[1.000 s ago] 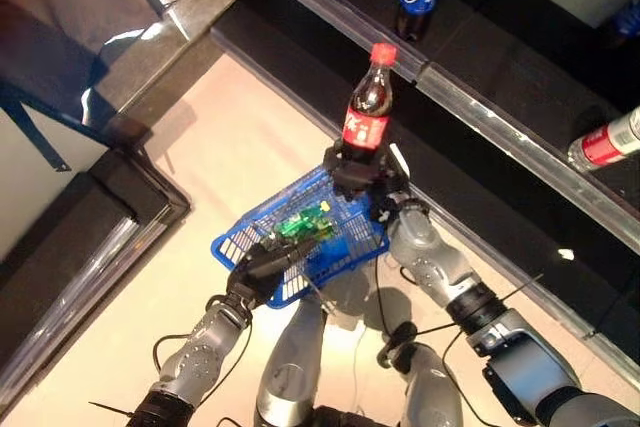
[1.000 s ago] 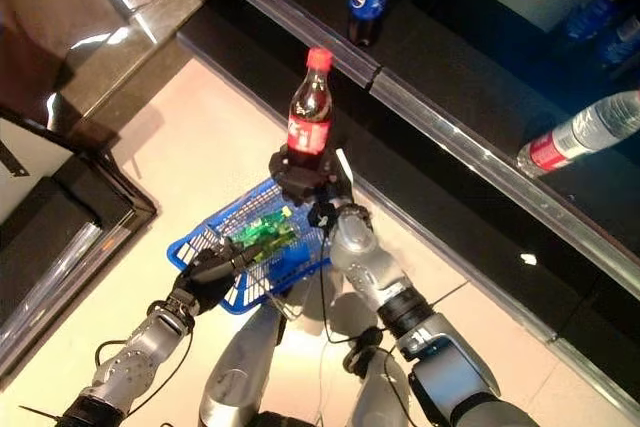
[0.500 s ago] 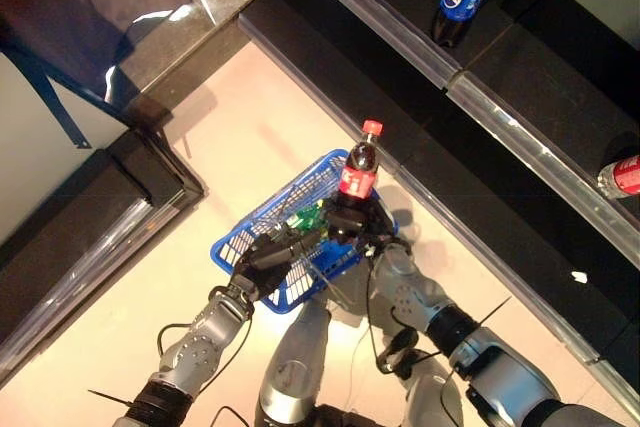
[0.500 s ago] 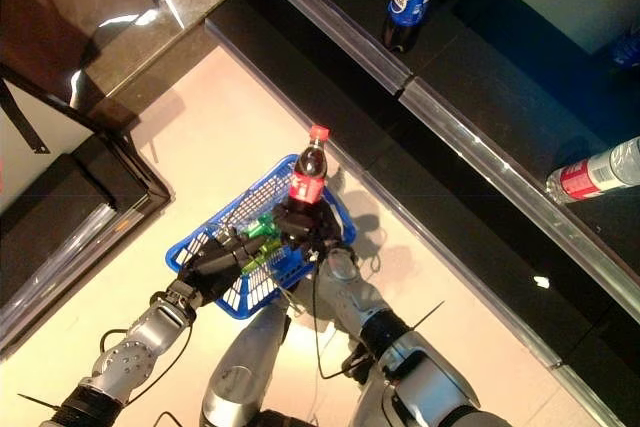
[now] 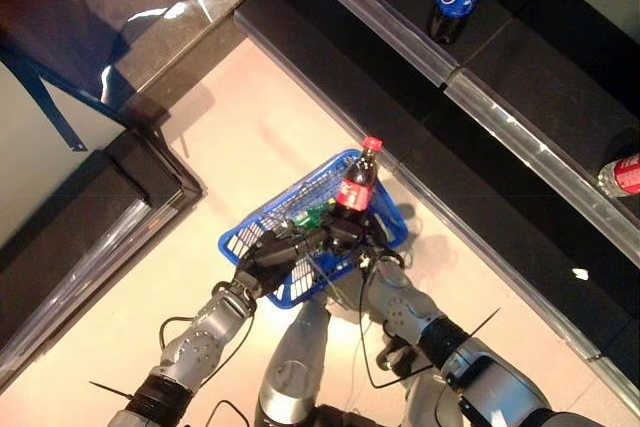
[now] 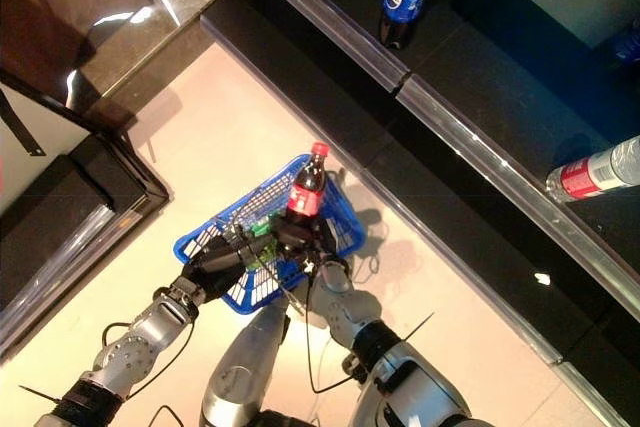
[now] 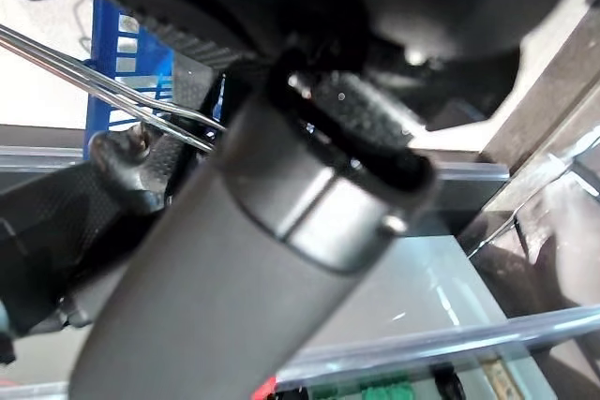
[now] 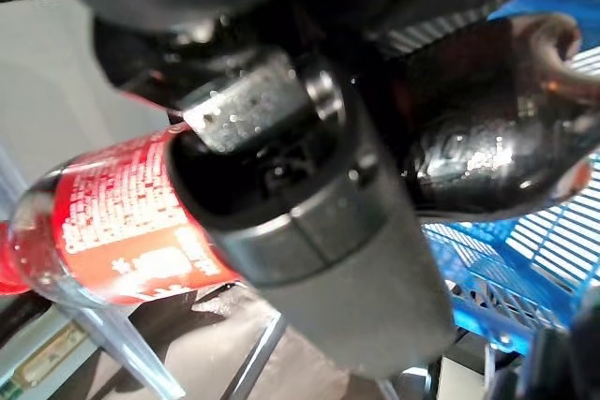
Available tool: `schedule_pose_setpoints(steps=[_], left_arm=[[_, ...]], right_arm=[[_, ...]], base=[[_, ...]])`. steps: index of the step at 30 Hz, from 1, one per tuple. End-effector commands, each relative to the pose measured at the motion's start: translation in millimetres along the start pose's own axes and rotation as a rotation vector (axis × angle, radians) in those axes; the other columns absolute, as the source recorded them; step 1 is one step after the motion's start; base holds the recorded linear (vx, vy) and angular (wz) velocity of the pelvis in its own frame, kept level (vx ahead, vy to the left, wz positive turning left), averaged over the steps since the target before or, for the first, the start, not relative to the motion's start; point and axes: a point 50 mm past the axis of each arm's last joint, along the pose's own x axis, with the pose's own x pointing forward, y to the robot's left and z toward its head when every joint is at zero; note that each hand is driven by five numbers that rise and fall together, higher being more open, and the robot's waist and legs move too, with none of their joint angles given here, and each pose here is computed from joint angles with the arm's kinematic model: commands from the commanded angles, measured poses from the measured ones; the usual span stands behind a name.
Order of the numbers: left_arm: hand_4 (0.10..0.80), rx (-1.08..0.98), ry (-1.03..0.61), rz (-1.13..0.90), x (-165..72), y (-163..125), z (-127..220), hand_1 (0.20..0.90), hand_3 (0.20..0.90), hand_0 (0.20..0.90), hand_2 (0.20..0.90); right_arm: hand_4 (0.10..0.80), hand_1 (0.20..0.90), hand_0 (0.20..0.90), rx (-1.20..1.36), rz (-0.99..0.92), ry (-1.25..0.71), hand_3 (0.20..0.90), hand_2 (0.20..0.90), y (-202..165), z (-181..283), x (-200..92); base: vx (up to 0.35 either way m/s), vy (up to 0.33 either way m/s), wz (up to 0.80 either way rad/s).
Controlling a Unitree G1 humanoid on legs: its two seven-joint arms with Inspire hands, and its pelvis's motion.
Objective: Pick up the drink and place into the basket.
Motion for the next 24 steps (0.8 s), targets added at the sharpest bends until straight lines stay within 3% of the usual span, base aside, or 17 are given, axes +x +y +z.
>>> schedule_pose_setpoints(steps=[1, 17, 24], left_arm=[[0.1, -0.074, -0.241, -0.88, -15.9, -148.4, 47.7, 0.3, 0.2, 0.3, 0.3], [0.1, 0.001, -0.237, -1.065, -26.8, -165.1, 47.2, 0.3, 0.2, 0.3, 0.3], [0.1, 0.016, -0.183, -1.101, -28.1, -165.7, 41.4, 0.3, 0.2, 0.3, 0.3]], right_arm=[[0.1, 0.3, 0.3, 0.05, 0.332, -0.154, 0.2, 0.3, 80.8, 45.2, -0.1], [0.1, 0.3, 0.3, 0.133, 0.476, 0.148, 0.2, 0.3, 92.6, -10.7, -5.2], [0.1, 0.3, 0.3, 0.2, 0.472, 0.178, 0.2, 0.3, 80.9, -7.6, 2.9]], base=[[0.0, 0.0, 0.0], [0.001, 0.021, 0.0], [0.001, 0.005, 0.0]])
